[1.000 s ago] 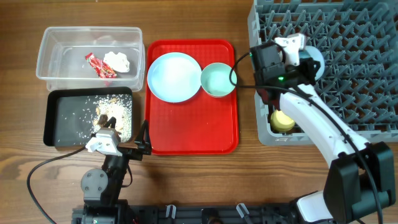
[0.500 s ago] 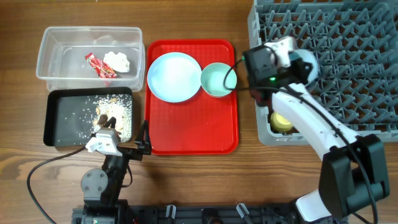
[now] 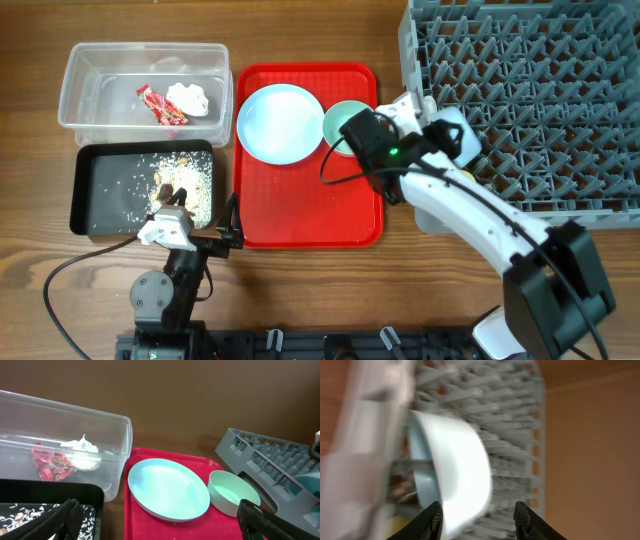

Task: Sort waste into correct bins and load items into the dishwasher rack
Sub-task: 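Release the blue bowl and reach right gripper to the green bowl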

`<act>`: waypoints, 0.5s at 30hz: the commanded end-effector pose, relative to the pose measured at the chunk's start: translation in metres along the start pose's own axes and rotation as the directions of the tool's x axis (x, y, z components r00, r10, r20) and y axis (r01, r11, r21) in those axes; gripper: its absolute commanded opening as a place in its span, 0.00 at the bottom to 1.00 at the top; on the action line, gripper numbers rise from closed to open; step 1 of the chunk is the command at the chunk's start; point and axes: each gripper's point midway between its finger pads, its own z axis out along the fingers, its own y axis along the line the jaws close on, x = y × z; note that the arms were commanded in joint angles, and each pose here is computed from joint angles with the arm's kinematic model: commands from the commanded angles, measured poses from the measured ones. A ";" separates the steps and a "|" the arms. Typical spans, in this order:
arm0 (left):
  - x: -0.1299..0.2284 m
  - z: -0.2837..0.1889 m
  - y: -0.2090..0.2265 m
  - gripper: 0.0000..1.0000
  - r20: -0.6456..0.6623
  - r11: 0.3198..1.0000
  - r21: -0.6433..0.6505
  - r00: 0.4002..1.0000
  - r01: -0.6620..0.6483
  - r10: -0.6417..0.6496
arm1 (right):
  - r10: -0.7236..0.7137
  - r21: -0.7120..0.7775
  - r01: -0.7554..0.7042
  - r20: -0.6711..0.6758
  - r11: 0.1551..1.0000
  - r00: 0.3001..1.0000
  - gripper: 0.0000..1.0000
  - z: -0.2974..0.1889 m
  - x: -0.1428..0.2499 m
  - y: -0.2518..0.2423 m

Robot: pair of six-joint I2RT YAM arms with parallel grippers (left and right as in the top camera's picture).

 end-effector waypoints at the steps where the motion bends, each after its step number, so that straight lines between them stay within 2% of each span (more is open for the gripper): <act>1: 0.001 0.000 0.001 1.00 0.004 1.000 0.002 1.000 -0.020 0.020 | 0.147 -0.289 -0.130 0.040 0.948 0.988 0.44 -0.038 -0.015 0.023; 4: 0.001 0.000 0.001 1.00 0.004 1.000 0.002 1.000 -0.020 0.020 | 0.180 -0.559 -0.123 0.048 0.820 0.982 0.44 -0.078 -0.024 0.052; 7: 0.001 0.000 0.001 1.00 0.004 1.000 0.002 1.000 -0.021 0.020 | 0.196 -0.797 -0.071 0.060 0.600 0.979 0.46 -0.128 -0.032 0.081; 8: 0.001 0.000 0.001 1.00 0.004 1.000 0.002 1.000 -0.021 0.020 | 0.207 -0.868 -0.051 0.060 0.494 0.977 0.47 -0.148 -0.035 0.090; 11: 0.001 0.000 0.001 1.00 0.004 1.000 0.002 1.000 -0.021 0.020 | 0.230 -0.960 0.004 0.071 0.280 0.971 0.49 -0.188 -0.044 0.102; 13: 0.001 0.000 0.001 1.00 0.004 1.000 0.002 1.000 -0.021 0.020 | 0.273 -0.972 -0.043 0.022 0.231 0.962 0.42 -0.194 -0.053 0.104; 15: 0.001 0.000 0.001 1.00 0.004 1.000 0.002 1.000 -0.021 0.020 | 0.328 -0.948 -0.187 -0.096 0.256 0.940 0.26 -0.181 -0.058 0.103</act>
